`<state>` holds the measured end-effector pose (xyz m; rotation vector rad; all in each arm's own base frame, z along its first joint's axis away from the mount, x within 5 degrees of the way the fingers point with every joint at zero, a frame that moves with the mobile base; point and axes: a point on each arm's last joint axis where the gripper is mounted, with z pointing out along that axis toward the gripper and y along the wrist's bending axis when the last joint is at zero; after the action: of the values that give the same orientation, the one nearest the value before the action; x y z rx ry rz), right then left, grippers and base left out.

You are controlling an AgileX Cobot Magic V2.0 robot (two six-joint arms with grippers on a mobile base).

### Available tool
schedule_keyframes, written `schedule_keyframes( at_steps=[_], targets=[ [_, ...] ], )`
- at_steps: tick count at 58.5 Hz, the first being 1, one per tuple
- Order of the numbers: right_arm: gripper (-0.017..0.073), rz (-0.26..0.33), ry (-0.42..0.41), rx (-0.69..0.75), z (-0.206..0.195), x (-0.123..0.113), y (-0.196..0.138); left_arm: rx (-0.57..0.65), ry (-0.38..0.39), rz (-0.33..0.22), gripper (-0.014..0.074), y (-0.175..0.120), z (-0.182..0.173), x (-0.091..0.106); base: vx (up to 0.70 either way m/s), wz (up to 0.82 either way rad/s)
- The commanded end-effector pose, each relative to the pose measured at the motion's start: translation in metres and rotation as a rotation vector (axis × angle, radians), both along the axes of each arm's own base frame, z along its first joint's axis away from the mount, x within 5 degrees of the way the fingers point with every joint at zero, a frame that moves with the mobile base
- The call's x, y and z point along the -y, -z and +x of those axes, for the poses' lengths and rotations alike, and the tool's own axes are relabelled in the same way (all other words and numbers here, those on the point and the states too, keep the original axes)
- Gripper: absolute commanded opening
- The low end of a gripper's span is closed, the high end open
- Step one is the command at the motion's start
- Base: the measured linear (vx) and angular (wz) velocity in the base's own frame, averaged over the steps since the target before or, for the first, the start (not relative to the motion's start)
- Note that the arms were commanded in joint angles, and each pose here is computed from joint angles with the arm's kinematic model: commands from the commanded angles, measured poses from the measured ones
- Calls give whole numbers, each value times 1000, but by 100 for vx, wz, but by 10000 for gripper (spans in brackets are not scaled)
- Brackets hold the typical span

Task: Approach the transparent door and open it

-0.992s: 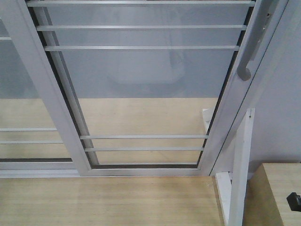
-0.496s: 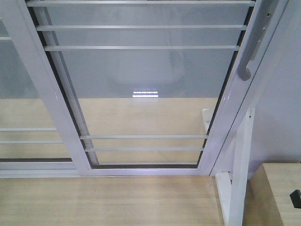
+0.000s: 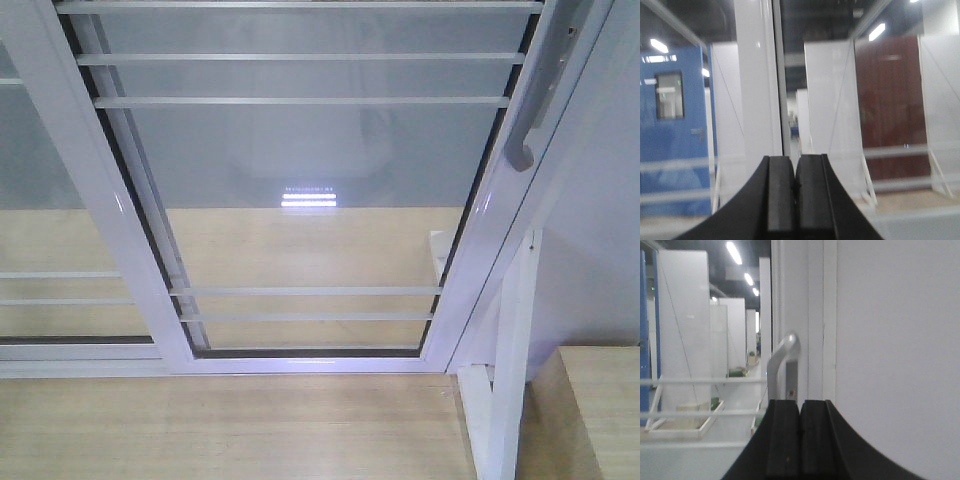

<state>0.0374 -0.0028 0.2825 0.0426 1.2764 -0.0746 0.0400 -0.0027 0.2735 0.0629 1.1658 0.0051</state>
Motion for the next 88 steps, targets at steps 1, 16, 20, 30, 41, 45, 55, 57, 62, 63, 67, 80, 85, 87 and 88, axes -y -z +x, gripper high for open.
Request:
schedule_keyframes(
  at_steps=[1,16,20,30,41,45,55,57,62,63,67,80,85,87,88],
  targets=[
    [-5,-101,39,82,-6,0,-48,82,-10,23,-6,-45,-10,0,0,0],
    [-4,-132,62,63,51,6,-110,14,-31,88,-6,-102,38,2,0,0],
    [-4,-126,62,23,74,8,-109,-25,-25,91,-6,-99,59,3,0,0],
    [1,-95,49,-138,120,12,-86,-190,-17,94,-1,-79,99,5,0,0],
    [80,-104,46,-238,144,14,-69,-294,-12,99,36,-63,123,6,0,0],
    [146,-103,44,-263,149,14,-64,-311,-11,99,69,-60,127,6,0,0],
    [357,-96,38,-345,166,15,-49,-332,-7,89,204,-56,131,6,0,0],
    [398,-89,37,-361,170,16,-45,-338,-5,78,237,-56,132,6,0,0],
    [468,-50,33,-399,181,17,-34,-361,7,28,312,-53,135,6,0,0],
    [473,-44,33,-405,183,17,-32,-367,9,18,323,-52,135,6,0,0],
    [478,-42,30,-435,193,18,-23,-387,20,-32,362,-49,138,6,0,0],
    [477,-61,16,-461,236,20,-15,-431,35,-113,380,-42,145,7,0,0],
    [477,-37,6,-460,257,21,-18,-445,32,-105,380,-39,148,7,0,0],
    [477,-35,1,-459,265,21,-19,-447,32,-105,380,-39,148,7,0,0],
    [477,-32,-3,-458,270,21,-19,-449,32,-105,380,-39,149,7,0,0]
  ],
)
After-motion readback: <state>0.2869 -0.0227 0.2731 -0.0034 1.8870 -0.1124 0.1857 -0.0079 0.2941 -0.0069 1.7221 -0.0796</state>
